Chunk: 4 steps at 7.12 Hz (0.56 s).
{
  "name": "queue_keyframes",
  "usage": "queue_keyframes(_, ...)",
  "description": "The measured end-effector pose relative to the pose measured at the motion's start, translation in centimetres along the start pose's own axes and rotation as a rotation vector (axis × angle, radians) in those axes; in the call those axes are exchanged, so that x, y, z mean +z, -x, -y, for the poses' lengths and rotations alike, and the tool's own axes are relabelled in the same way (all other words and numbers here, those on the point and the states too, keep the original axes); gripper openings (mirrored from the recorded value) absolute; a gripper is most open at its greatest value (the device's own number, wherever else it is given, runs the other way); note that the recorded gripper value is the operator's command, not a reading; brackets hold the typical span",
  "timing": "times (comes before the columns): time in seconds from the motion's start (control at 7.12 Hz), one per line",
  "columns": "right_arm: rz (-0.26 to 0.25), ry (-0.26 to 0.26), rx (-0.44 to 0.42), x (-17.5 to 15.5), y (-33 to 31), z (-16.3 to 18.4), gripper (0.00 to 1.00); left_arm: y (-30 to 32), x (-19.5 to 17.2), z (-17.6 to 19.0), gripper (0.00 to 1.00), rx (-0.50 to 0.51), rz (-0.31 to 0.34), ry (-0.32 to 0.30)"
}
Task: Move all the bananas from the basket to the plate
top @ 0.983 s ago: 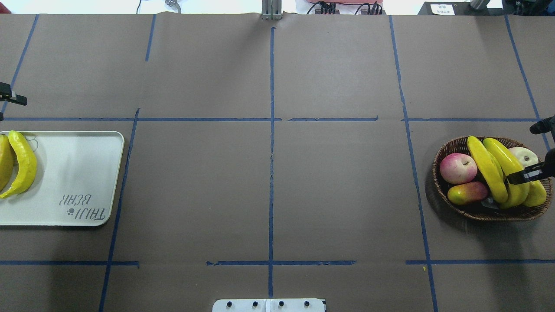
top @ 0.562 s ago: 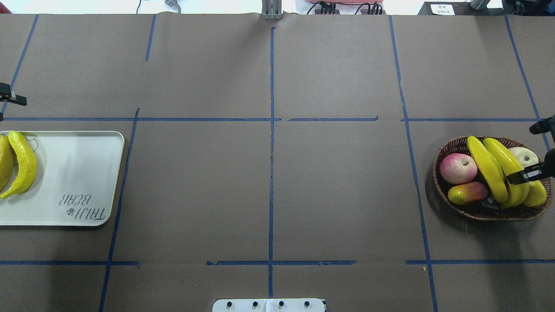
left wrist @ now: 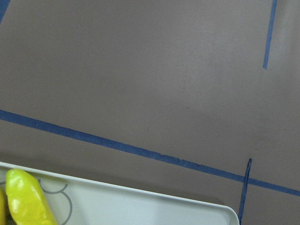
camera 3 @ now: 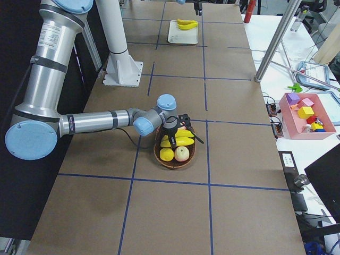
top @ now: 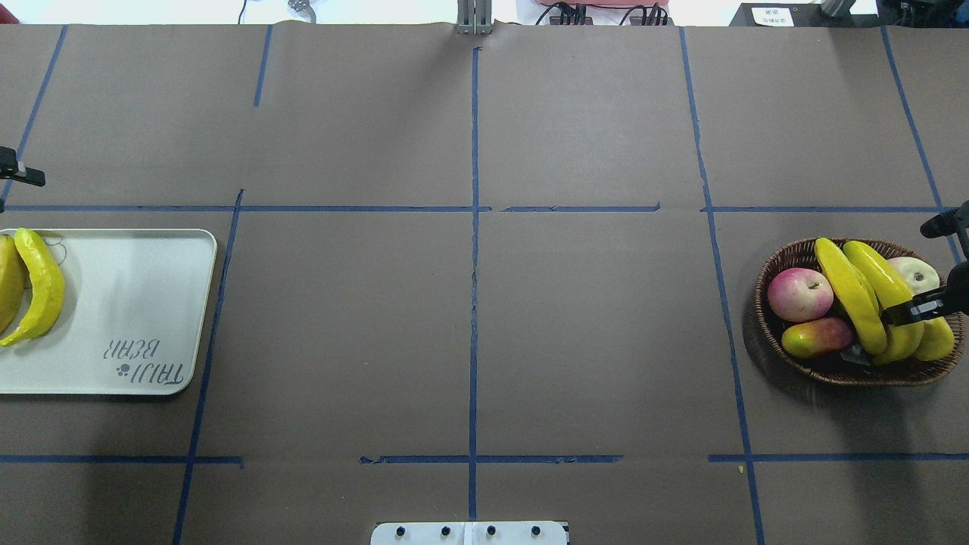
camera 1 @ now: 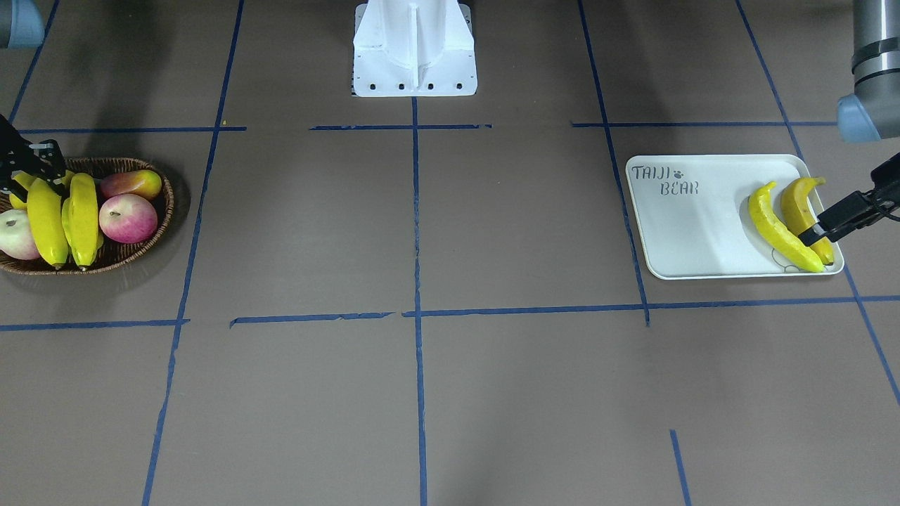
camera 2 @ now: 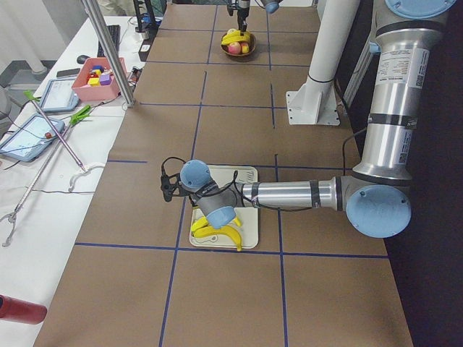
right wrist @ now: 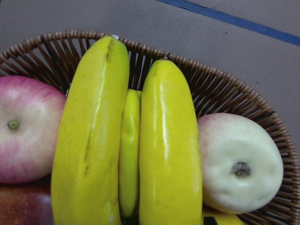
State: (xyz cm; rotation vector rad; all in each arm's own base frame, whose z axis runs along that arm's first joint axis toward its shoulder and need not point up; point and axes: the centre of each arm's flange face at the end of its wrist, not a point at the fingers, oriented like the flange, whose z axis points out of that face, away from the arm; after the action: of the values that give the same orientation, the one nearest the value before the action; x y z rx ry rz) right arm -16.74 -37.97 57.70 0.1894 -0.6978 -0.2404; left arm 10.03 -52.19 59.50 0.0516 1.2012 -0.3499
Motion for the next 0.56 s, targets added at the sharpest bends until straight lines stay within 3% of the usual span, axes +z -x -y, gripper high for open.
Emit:
queue_keyframes(0.14, 0.001, 0.002, -0.002, 0.06, 0.12, -0.03, 0.48, 0.04, -0.03, -0.02, 1.0, 0.0, 0.0, 0.0)
queue_keyframes(0.42, 0.002, 0.003, -0.006, 0.14, 0.24, -0.06, 0.09, 0.06, -0.06, -0.04, 1.0, 0.0, 0.0, -0.001)
queue_keyframes(0.56, 0.004, 0.004, -0.008, 0.15, 0.29, -0.07, 0.02, 0.04, -0.04, -0.05, 1.0, 0.0, 0.0, 0.0)
